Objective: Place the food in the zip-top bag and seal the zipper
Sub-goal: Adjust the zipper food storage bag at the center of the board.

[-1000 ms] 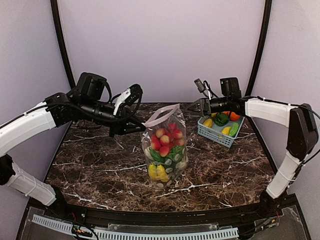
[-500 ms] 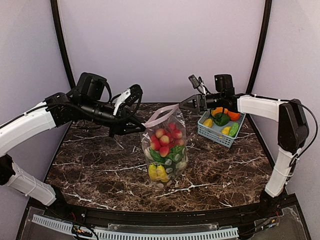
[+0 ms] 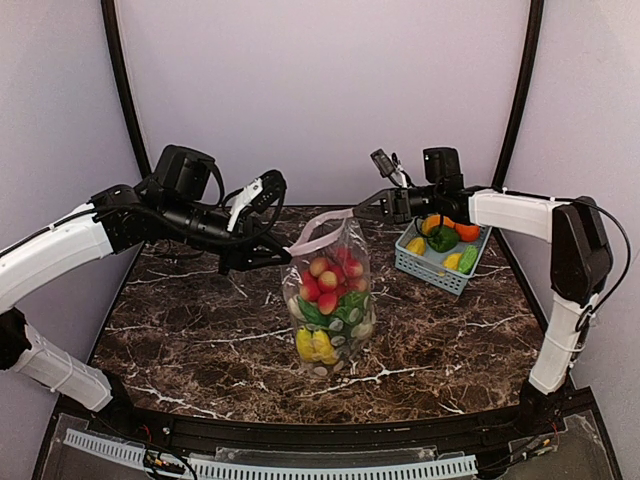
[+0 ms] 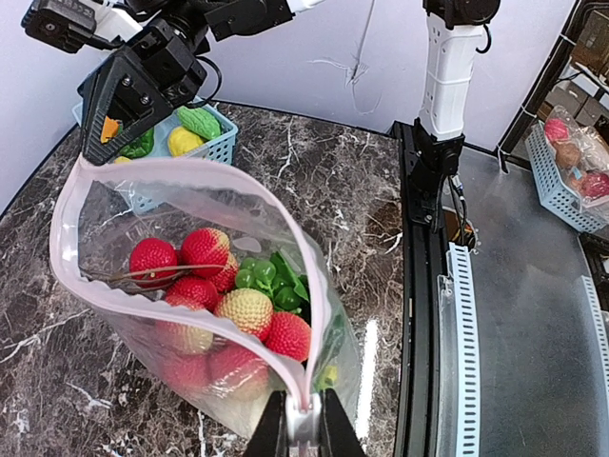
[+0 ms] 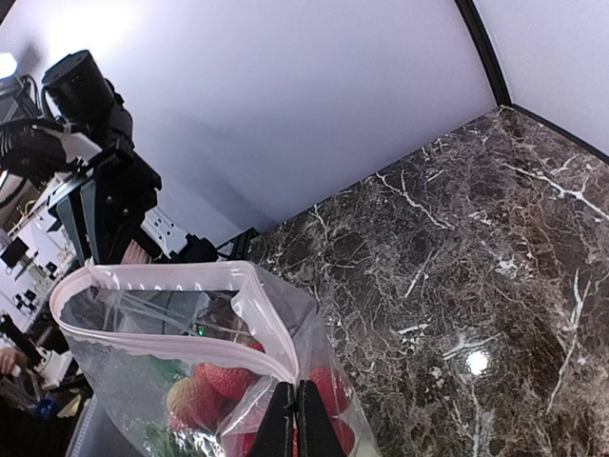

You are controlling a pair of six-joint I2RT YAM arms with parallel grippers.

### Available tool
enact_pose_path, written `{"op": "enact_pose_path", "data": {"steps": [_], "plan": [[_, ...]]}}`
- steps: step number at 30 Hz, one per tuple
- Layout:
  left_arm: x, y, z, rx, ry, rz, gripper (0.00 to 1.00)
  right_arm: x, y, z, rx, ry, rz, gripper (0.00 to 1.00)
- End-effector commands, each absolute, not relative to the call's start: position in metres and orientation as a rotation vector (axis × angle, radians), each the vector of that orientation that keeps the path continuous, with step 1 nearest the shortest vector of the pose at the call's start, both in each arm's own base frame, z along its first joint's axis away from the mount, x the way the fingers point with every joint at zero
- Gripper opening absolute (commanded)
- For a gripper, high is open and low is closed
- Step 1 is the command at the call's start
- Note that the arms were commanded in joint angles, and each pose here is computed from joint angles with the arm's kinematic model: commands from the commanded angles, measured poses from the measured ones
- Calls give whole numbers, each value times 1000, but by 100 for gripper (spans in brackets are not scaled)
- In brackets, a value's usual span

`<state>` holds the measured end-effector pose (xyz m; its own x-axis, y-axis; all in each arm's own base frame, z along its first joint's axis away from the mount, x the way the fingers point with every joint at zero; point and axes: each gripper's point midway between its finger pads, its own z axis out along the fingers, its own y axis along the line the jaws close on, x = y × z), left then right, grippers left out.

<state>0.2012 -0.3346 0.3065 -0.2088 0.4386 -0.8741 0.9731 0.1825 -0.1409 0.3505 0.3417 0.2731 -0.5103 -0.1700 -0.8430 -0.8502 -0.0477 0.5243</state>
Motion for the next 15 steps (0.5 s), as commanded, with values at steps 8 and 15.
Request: {"op": "enact_pose_path", "data": {"steps": [8, 15], "plan": [[224, -307, 334, 1264, 1759, -730, 1, 310, 309, 348, -1095, 1563, 1412, 0], [250, -291, 354, 1197, 1784, -519, 1, 268, 282, 363, -1070, 1609, 1273, 0]]}}
